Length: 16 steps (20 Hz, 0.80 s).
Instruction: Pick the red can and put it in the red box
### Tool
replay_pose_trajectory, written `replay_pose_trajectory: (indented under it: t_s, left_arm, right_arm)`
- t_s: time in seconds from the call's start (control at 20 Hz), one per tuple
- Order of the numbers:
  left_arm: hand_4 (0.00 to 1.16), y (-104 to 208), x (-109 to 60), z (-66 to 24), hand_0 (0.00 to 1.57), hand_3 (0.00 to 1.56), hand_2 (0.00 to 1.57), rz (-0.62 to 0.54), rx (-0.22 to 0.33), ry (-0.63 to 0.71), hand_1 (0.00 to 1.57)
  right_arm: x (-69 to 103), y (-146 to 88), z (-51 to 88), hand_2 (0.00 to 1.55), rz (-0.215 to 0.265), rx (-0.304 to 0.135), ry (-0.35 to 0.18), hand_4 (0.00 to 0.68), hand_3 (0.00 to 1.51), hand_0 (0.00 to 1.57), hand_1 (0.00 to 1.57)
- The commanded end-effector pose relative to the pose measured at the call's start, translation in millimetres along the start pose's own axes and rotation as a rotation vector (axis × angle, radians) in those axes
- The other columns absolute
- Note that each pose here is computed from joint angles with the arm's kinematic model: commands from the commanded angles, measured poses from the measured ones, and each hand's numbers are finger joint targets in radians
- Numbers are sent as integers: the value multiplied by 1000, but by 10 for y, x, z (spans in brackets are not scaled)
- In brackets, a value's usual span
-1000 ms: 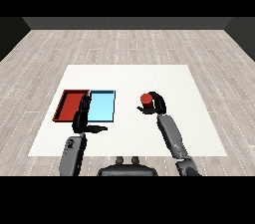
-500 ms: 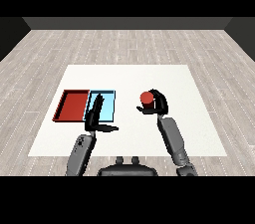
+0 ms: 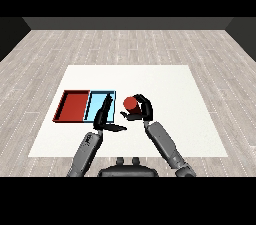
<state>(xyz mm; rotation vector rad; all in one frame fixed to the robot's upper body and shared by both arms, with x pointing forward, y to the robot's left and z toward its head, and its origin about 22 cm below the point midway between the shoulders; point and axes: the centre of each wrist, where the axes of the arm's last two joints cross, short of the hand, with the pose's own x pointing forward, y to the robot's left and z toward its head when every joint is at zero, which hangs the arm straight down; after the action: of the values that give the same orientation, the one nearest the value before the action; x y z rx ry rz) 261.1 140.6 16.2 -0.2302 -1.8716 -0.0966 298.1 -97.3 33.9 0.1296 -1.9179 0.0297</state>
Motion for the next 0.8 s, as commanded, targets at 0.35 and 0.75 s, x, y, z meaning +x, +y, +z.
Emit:
replay_pose_trajectory:
  t_s: [0.35,0.75]
  left_arm:
    - [0,-268,-289,-197,0,0,0,24,-37,108,0]
    - [0,-153,-475,-81,0,0,0,52,-37,123,0]
  right_arm:
    - [-31,162,128,1449,1,-3,-24,633,1380,1459,1459]
    - [77,186,-73,1434,-25,19,-8,641,1378,1451,1451]
